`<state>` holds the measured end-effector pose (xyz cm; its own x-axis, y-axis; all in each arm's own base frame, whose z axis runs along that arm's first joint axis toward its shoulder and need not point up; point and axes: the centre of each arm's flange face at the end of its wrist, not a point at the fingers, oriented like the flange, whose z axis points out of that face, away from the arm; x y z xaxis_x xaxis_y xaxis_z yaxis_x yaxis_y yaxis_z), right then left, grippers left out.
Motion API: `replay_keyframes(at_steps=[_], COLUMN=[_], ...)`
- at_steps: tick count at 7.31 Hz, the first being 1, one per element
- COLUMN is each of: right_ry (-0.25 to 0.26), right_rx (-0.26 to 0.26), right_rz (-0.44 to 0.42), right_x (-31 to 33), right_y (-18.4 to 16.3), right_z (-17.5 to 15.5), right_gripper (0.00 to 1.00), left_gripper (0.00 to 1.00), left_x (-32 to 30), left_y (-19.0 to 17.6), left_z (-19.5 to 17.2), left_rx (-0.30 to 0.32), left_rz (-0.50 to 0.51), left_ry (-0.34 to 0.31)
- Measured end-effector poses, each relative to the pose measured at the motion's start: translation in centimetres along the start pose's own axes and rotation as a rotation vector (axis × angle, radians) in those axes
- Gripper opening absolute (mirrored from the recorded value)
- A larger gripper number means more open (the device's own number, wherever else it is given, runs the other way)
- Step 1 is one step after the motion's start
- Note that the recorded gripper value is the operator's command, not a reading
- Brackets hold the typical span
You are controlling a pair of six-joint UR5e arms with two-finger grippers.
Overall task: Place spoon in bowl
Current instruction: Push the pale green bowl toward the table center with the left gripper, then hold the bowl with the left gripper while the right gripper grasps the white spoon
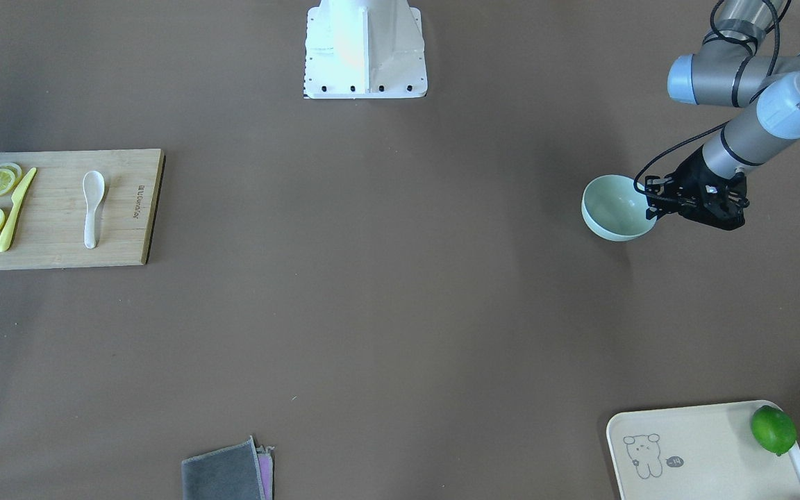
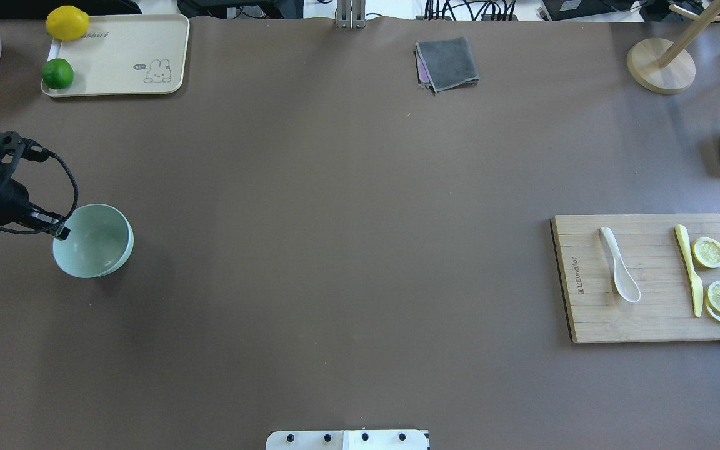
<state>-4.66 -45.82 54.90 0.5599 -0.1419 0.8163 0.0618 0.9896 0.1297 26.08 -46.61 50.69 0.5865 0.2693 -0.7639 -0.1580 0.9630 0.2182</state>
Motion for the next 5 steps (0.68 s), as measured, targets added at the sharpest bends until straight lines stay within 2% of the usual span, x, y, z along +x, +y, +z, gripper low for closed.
replay_keyframes(at_steps=[1,3,5], right_ry=[-0.005,0.002,0.02], right_rx=[0.002,-0.017,-0.012], right_rz=[0.032,0.076,0.072], right_x=[-1.5,-5.3,-9.3], right_y=[-0.5,-0.6,0.1], right_z=[0.0,1.7,5.6], right_gripper=[1.0,1.0,1.0], left_gripper=[0.0,0.0,0.0], left_x=[3.6,15.3,29.3], left_y=[-1.6,-4.7,-5.6], left_z=[-2.0,-4.5,-2.9], left_rx=[0.031,0.035,0.028], left_rz=[-0.039,-0.135,-0.191], left_ry=[0.029,0.076,0.034])
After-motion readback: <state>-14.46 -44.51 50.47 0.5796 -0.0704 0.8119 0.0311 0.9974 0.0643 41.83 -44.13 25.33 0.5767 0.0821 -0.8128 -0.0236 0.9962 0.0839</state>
